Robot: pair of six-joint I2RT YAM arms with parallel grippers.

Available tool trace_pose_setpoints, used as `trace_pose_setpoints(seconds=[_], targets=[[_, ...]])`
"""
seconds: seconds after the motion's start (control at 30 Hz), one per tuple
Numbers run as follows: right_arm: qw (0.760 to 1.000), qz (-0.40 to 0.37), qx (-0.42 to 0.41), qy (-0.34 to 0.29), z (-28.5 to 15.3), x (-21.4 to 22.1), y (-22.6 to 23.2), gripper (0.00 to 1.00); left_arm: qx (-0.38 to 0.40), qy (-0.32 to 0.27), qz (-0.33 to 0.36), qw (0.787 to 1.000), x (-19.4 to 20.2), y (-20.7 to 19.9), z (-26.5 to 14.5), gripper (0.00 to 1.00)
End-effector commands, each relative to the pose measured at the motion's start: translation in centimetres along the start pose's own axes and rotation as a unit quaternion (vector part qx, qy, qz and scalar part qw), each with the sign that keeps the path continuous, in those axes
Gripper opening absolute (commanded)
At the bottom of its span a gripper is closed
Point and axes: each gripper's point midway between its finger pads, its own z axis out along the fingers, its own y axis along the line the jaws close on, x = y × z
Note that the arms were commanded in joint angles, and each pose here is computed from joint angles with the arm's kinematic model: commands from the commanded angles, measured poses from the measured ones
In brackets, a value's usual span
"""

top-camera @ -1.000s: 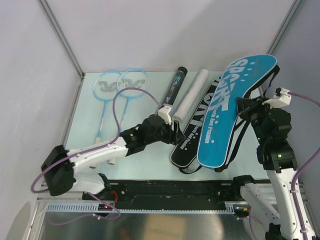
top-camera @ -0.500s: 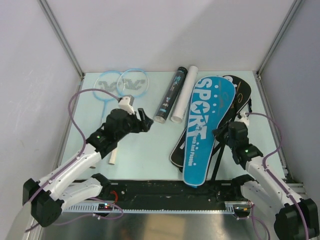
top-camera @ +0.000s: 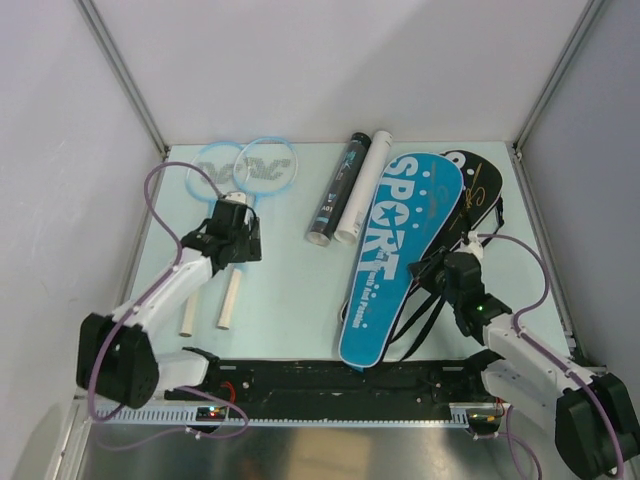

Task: Pack up the badminton gear
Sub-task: Place the racket bag at the racket bag.

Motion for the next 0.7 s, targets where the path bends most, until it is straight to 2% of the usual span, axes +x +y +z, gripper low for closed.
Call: trace_pose_setpoints(seconds=[0.0,0.13,0.33,0.53,0.63,0.67], targets=[[0.998,-0.006,-0.063,0.003,-0.6,-1.0,3.7,0.3,-0.021,0.053,-0.008,0.998,0.8,1.7,1.4,0.73],[0.997,-0.017,-0.074,0.002,-2.5,-1.8,4.2,0.5,-0.062,0.1,0.002,0.993,3.0,3.4,2.8,0.71],[0.99,-0.023,-0.131,-0.037,-6.5,-4.0,5.8,0.66,-0.083,0.16,-0.022,0.983,6.9,3.9,3.9,0.69],[0.987,-0.043,-0.133,-0.076,-8.4,-5.7,5.3,0.69,-0.096,0.219,-0.028,0.971,9.8,3.9,4.9,0.6],[0.986,-0.046,-0.136,-0.08,-8.7,-6.0,5.2,0.68,-0.102,0.229,-0.03,0.968,10.2,3.9,5.3,0.57],[0.986,-0.047,-0.139,-0.078,-8.8,-5.9,5.3,0.68,-0.103,0.231,-0.031,0.967,10.3,3.9,5.4,0.54]])
